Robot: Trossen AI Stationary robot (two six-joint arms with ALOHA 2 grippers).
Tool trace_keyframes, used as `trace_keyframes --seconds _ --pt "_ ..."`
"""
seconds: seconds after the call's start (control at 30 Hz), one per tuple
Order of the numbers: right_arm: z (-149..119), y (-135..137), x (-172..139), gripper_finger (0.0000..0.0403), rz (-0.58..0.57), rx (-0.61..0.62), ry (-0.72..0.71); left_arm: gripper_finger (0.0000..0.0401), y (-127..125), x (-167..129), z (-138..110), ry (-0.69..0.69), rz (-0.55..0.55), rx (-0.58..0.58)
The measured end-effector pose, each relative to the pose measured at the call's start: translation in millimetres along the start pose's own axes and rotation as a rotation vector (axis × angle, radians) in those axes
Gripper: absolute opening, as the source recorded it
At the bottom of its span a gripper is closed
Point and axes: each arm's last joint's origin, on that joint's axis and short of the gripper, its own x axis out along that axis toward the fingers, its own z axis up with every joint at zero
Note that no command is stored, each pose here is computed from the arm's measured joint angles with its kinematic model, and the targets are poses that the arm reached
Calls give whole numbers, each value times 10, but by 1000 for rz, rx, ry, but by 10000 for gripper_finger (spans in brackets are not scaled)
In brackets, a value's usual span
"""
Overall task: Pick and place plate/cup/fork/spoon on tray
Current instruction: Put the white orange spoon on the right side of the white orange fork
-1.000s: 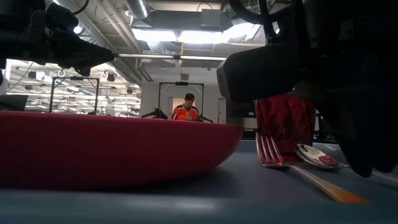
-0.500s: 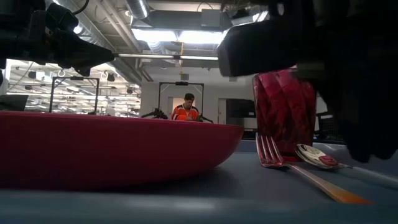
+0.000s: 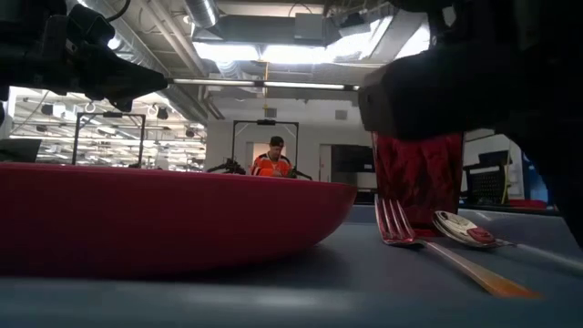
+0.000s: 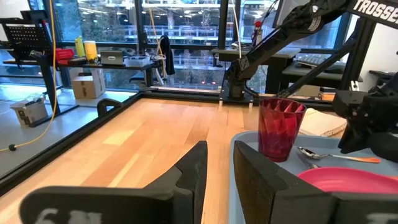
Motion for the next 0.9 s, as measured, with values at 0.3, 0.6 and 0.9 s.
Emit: trace_keyframes --seconds 0.3,0.6,0.9 --pt "1 4 2 68 2 -4 0 71 0 0 1 0 0 0" --pt "-3 21 2 68 31 -6 -9 71 0 0 1 0 0 0" --pt "-13 33 1 68 44 -4 1 71 0 0 1 0 0 0"
